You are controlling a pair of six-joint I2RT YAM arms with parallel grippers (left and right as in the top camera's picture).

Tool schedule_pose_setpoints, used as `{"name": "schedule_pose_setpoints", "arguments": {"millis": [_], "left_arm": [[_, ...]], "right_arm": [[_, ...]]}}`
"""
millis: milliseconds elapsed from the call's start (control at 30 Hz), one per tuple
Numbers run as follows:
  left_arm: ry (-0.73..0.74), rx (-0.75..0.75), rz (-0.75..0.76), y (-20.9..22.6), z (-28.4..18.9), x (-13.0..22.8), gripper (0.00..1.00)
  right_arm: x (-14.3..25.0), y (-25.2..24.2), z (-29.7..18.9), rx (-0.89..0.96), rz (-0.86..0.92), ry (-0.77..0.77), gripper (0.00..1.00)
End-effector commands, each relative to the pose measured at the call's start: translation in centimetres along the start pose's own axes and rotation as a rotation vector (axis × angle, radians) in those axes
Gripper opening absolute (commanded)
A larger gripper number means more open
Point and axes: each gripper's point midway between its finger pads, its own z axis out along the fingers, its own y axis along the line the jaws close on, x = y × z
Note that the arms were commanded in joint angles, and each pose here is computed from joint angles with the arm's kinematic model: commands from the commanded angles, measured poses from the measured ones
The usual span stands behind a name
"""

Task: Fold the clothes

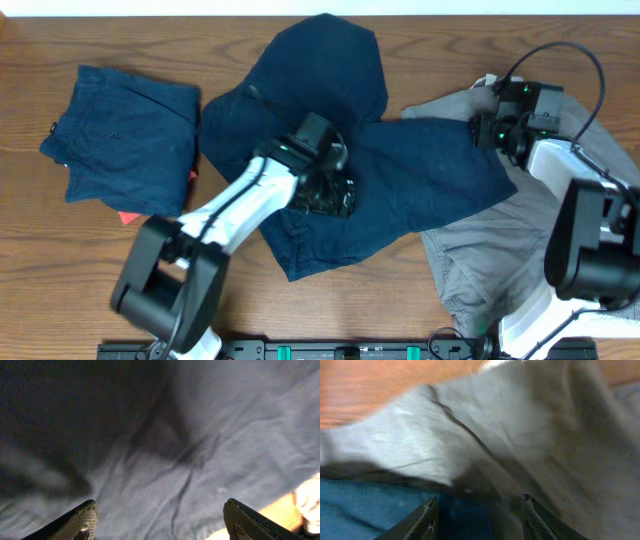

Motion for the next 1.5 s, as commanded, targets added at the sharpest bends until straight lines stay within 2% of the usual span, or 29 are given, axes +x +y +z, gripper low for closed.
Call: {"name": "schedule_pose_setpoints", "arguments": {"millis": [0, 133, 267, 467, 567, 700, 767, 900, 1000, 1067, 1167, 1233, 1367, 1467], "left_arm": [[0.055, -0.034, -0.046, 1.0, 2.0, 1.0, 0.81], [0.103, -0.051, -0.064, 1.8, 3.2, 1.9, 0.81], [0.141, -0.107, -0.079, 2.9, 3.4, 2.8, 0.81], [0.190, -0.255, -0.119, 6.2, 2.4, 4.3, 0.82], [0.184, -0.268, -0.148, 7.3, 2.0, 4.0, 0.81], [0.169, -0.266, -0.204, 8.8, 1.4, 3.5, 0.81], [0.161, -0.265, -0.230, 9.6, 1.1, 3.2, 0.81], [0.152, -0.246, -0.279, 10.4, 0.2, 3.1, 0.81], [0.146, -0.213, -0.298, 9.9, -1.1, 3.2, 0.82], [0.122, -0.209, -0.296, 9.5, -2.6, 3.2, 0.82], [0.050, -0.203, -0.300, 8.7, -5.4, 2.9, 0.87], [-0.014, -0.214, -0.312, 8.5, -7.5, 2.7, 0.89], [-0.143, -0.253, -0.373, 8.6, -11.8, 3.0, 0.95], [-0.199, -0.322, -0.495, 9.7, -14.3, 4.4, 0.96]], "right_arm": [[1.2, -1.9, 1.4, 0.085, 0.044, 0.030, 0.52], [3.4, -5.3, 2.2, 0.194, 0.085, 0.083, 0.52], [6.3, -11.3, 1.8, 0.381, 0.190, 0.139, 0.54], [10.1, -20.5, -1.9, 0.603, 0.376, 0.180, 0.54], [12.2, -24.0, -4.4, 0.689, 0.478, 0.206, 0.59], [12.2, -26.2, -6.6, 0.675, 0.602, 0.180, 0.64], [9.4, -25.7, -7.1, 0.574, 0.614, 0.110, 0.70], [0.5, -21.9, -9.7, 0.367, 0.523, -0.082, 0.78], [-4.5, -16.6, -12.3, 0.237, 0.394, -0.147, 0.81], [-5.6, -12.4, -13.8, 0.169, 0.321, -0.127, 0.82], [-4.3, -6.6, -15.0, 0.097, 0.283, -0.023, 0.86], [-3.0, -3.7, -15.4, 0.057, 0.261, 0.053, 0.99], [1.2, 1.1, -16.1, 0.012, 0.261, 0.253, 0.99], [4.7, 1.5, -16.9, 0.109, 0.458, 0.398, 0.99]]}}
